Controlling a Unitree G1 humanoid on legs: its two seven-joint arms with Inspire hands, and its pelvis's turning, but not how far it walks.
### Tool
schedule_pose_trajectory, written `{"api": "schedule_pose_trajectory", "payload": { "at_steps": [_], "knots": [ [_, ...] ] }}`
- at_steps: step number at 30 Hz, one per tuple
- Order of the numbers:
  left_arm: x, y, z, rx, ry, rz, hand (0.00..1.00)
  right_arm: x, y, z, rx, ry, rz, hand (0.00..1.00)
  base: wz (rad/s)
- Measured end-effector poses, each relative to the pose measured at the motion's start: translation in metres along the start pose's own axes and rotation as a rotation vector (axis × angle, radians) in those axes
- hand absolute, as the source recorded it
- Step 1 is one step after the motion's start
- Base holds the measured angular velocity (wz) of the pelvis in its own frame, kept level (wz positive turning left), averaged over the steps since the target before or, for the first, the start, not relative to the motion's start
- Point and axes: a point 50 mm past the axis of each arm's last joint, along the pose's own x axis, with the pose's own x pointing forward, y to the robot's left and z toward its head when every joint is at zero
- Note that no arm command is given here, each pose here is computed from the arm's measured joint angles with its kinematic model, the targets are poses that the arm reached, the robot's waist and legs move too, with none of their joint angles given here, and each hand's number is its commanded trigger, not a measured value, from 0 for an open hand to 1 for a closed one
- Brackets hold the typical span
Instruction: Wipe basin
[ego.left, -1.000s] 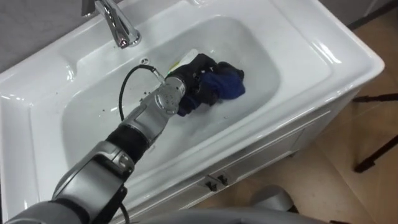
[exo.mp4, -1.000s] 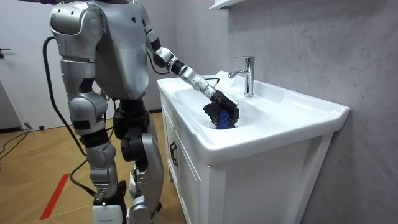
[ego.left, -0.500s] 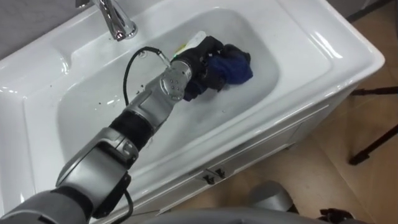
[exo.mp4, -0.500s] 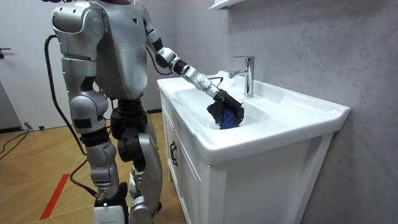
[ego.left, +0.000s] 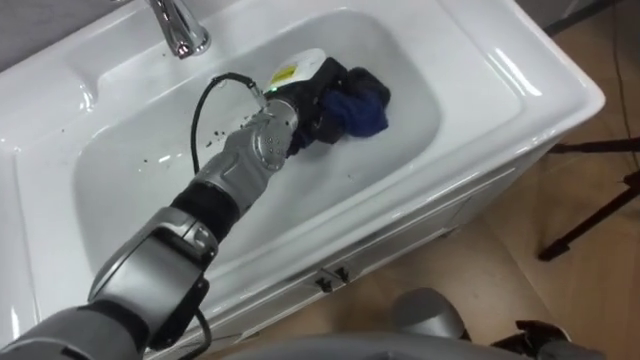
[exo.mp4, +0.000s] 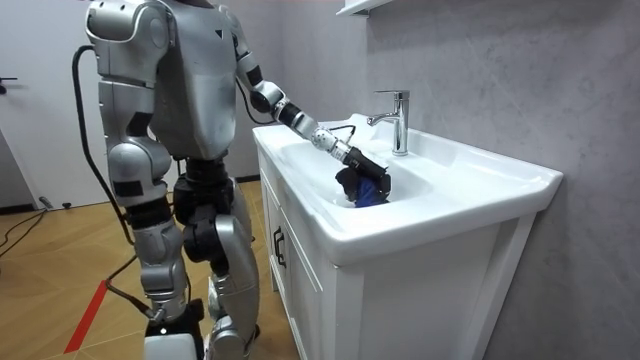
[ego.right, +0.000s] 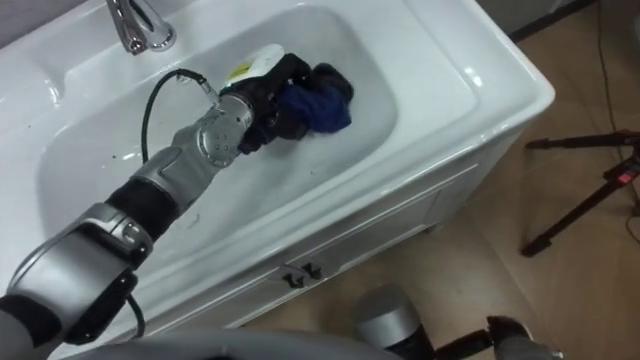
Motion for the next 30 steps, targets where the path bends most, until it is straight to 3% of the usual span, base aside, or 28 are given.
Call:
{"api": "schedule_pose_trajectory", "payload": {
  "at_steps": [6,9,30],
  "knots": [
    [-0.009,0.012,-0.055,0.047,0.191,0.108,1.0,0.0,0.003,0.0,0.031,-0.001,0.005,0.0,-0.03],
    [-0.015,0.018,-0.078,0.141,0.262,0.14,1.0,0.0,0.003,0.002,0.031,0.0,0.004,0.0,-0.09],
    [-0.043,0.054,-0.141,0.383,0.454,0.214,1.0,0.001,-0.005,0.01,0.106,0.007,-0.033,0.0,-0.11]
  ]
}}
